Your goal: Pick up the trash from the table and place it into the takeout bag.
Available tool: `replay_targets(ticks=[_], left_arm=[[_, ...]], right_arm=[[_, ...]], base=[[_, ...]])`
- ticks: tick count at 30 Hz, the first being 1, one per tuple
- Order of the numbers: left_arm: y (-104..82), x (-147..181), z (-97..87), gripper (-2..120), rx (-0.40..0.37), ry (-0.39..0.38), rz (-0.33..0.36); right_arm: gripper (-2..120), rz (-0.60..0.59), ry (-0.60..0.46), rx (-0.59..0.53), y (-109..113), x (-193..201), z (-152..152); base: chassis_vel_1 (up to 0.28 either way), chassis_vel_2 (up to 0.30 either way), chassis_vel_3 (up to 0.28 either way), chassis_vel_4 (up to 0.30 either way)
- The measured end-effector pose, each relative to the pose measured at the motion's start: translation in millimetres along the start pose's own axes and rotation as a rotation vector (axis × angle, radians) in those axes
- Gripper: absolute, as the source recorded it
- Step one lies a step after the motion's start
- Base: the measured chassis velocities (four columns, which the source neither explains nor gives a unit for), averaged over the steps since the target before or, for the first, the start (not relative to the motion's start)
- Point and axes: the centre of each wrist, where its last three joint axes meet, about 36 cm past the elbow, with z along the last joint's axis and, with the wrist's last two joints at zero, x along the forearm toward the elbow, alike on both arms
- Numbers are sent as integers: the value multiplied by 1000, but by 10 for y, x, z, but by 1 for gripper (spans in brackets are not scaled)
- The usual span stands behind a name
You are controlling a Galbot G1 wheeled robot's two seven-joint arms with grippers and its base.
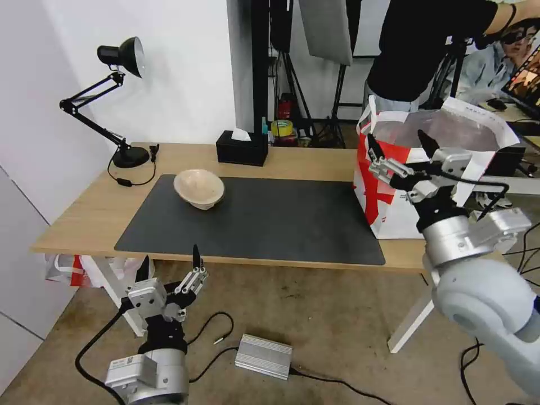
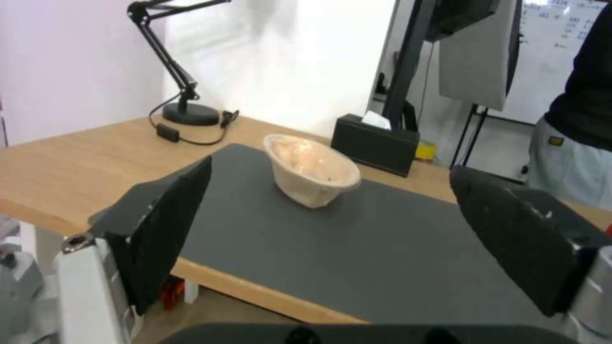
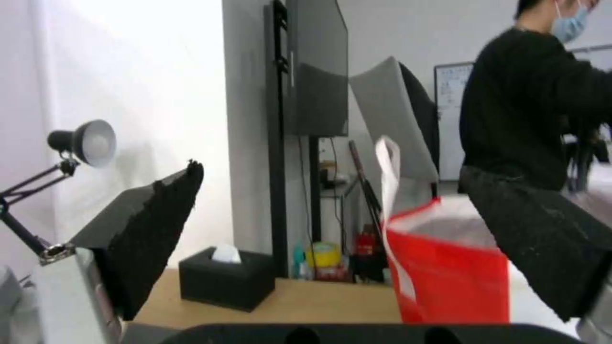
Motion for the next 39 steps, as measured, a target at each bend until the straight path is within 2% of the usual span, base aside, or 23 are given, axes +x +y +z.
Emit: replay_targets(ticks=[12,18,27,39], left_arm=[[8,-9,15,100,-2,3,-1],[23,-13,22,100,-17,2,22],[53,-10,23,100,-41,-2,43],[98,-6,-16,100,-59,-12,48]], right_arm=[[100,44,51,12,107,339,28],[100,72,93,14,189,558,84],[100,100,192,40,389,970,252],[100,120,229,56,542,1209,433]], base=[[0,0,0,0],[0,0,0,0],[0,0,0,0],[0,0,0,0]])
